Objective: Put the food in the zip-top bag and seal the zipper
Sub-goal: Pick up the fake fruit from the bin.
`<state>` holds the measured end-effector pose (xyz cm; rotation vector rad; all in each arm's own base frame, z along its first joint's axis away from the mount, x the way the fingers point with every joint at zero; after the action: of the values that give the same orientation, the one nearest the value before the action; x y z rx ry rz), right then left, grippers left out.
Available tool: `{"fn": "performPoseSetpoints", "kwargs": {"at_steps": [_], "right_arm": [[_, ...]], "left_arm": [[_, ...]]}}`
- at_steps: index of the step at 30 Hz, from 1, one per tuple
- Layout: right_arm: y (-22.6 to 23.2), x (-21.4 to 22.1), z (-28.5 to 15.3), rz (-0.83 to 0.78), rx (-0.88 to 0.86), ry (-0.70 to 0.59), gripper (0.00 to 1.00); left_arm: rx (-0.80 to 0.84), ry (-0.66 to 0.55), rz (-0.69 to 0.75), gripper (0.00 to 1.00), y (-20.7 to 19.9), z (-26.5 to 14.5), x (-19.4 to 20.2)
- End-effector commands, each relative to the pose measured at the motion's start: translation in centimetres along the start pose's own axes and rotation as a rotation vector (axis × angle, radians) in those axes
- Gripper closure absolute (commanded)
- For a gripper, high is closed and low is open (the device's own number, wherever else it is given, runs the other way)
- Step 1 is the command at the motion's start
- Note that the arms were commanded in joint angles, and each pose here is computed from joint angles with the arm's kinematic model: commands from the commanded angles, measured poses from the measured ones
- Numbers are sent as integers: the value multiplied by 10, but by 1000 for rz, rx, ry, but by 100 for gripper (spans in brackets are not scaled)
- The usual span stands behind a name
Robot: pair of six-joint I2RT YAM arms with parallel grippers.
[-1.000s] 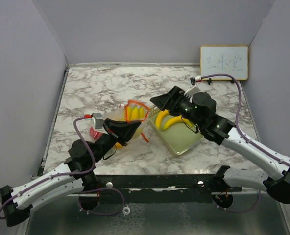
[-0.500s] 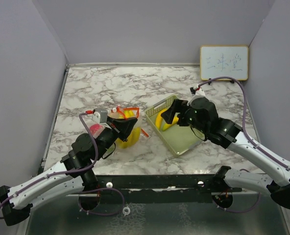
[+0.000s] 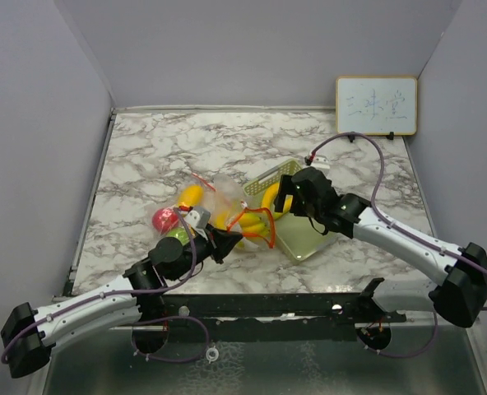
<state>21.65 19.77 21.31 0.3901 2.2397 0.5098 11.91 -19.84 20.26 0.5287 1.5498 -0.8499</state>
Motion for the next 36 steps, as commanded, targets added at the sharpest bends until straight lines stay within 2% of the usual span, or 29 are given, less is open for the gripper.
{"fn": "performPoseSetpoints", "kwargs": {"at_steps": [1, 5, 11, 13, 22, 23, 25, 26, 28, 29, 32, 33, 36], "right_arm": [[-8, -3, 28, 35, 84, -24, 6], [-28, -3, 48, 122, 178, -7, 16], [-44, -8, 81, 193, 214, 4, 23], [-45, -6, 92, 201, 234, 20, 30], [-61, 18, 135, 214, 338, 67, 31], [-64, 20, 138, 215, 353, 64, 33], [-70, 23, 141, 211, 379, 50, 53], [-73, 23, 142, 206, 390, 41, 58], [-77, 25, 143, 199, 397, 29, 60], [-78, 25, 142, 193, 394, 27, 66], [-79, 24, 137, 193, 381, 17, 93], [-81, 24, 134, 190, 380, 10, 97], [-81, 16, 124, 174, 372, -24, 98]], "left_arm": [[66, -1, -94, 100, -7, -15, 7], [22, -34, -73, 100, -3, -32, -14], [-48, -144, -28, 100, 4, -55, -52], [-53, -154, -20, 100, 5, -57, -58], [-38, -129, -29, 100, 3, -53, -51], [-34, -141, -31, 100, 2, -52, -53], [-25, -159, -25, 100, 0, -50, -58], [-18, -167, -18, 100, -1, -48, -62], [-4, -176, 1, 100, -4, -44, -69], [8, -181, 11, 100, -6, -41, -73], [71, -236, 39, 100, -16, -32, -90], [94, -258, 47, 100, -19, -29, -95], [139, -332, 57, 100, -27, -24, -111]]}}
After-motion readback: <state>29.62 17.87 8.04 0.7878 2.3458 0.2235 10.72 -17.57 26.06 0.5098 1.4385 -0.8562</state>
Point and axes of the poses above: each gripper's point midway between its finger pads, its own z axis out along the fingers, its own y axis along the line the jaws close on, x = y × z, the point moved 7 cm from there along -z, back along the fingers, and after that the axes turned 15 degrees about z, right-handed, at the moved point
